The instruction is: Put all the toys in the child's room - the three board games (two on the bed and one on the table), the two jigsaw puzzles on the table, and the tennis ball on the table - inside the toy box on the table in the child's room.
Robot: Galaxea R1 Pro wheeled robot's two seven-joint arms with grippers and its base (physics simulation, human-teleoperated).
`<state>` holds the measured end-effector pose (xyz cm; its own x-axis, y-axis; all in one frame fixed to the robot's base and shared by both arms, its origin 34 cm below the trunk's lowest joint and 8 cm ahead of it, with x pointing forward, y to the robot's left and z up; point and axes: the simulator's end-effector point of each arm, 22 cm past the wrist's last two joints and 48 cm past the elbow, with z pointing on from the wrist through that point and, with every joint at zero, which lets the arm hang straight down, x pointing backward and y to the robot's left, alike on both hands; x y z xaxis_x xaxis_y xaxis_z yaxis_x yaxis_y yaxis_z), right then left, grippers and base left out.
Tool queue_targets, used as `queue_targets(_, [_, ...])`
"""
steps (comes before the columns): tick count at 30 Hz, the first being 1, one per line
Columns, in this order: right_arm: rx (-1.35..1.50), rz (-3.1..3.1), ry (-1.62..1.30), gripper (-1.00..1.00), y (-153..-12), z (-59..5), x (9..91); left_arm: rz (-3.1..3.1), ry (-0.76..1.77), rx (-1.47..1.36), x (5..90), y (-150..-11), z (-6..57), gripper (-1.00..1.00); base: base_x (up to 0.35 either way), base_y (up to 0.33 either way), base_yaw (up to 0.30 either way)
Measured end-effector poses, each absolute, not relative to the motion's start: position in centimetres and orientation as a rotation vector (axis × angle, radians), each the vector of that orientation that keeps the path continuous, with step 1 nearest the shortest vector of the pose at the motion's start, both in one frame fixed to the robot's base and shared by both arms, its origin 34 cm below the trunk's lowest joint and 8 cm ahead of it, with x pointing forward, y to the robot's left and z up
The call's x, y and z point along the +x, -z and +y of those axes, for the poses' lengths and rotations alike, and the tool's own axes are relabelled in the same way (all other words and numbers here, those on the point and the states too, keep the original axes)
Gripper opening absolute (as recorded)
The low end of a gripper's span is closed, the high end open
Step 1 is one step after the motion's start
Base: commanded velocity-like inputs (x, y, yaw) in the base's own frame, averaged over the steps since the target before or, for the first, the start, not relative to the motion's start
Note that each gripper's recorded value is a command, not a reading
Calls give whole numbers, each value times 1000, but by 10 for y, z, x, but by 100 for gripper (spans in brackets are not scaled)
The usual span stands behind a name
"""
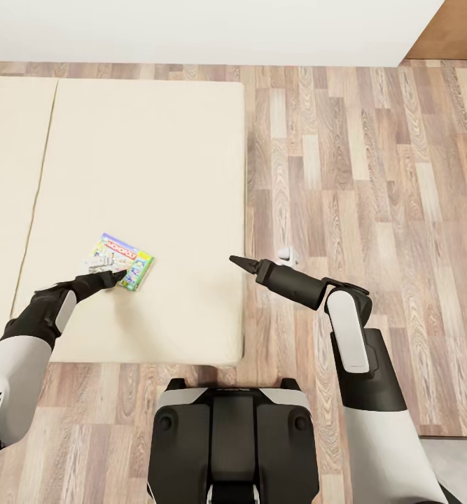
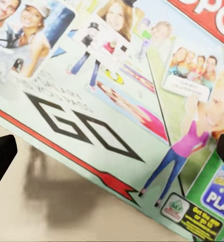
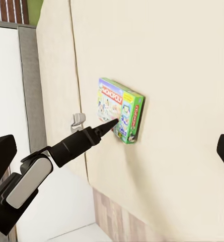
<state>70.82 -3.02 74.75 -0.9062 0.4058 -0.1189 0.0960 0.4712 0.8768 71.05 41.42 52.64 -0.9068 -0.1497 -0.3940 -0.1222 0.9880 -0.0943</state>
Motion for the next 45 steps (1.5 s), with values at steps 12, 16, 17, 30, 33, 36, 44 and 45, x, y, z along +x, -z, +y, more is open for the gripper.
queue_targets(12, [432,2392,-1388,100,-747,-33,714,2720,96,-186,712,-527,413,100,0,-21,0])
queue_targets(16, [445,2400,-1384,100,-741,-33,712,2720,97,-185,712,-527,413,100,0,-83,0])
queue_targets(17, [447,2402,-1384,100,-740,-33,711,2719,97,-185,712,-527,413,100,0,-226,0])
queue_targets(30, [447,2399,-1385,100,-743,-33,712,2713,100,-185,715,-531,413,100,0,-49,-91])
queue_targets(33, [445,2398,-1385,100,-744,-32,713,2710,99,-184,716,-532,413,100,0,0,-61])
queue_targets(36, [445,2398,-1385,100,-744,-32,713,2711,98,-183,716,-533,413,100,0,0,-16])
queue_targets(44, [444,2399,-1384,100,-744,-33,713,2709,97,-182,717,-533,414,100,0,0,-2])
queue_targets(45, [444,2399,-1384,100,-744,-33,713,2709,96,-182,717,-533,414,100,0,0,0])
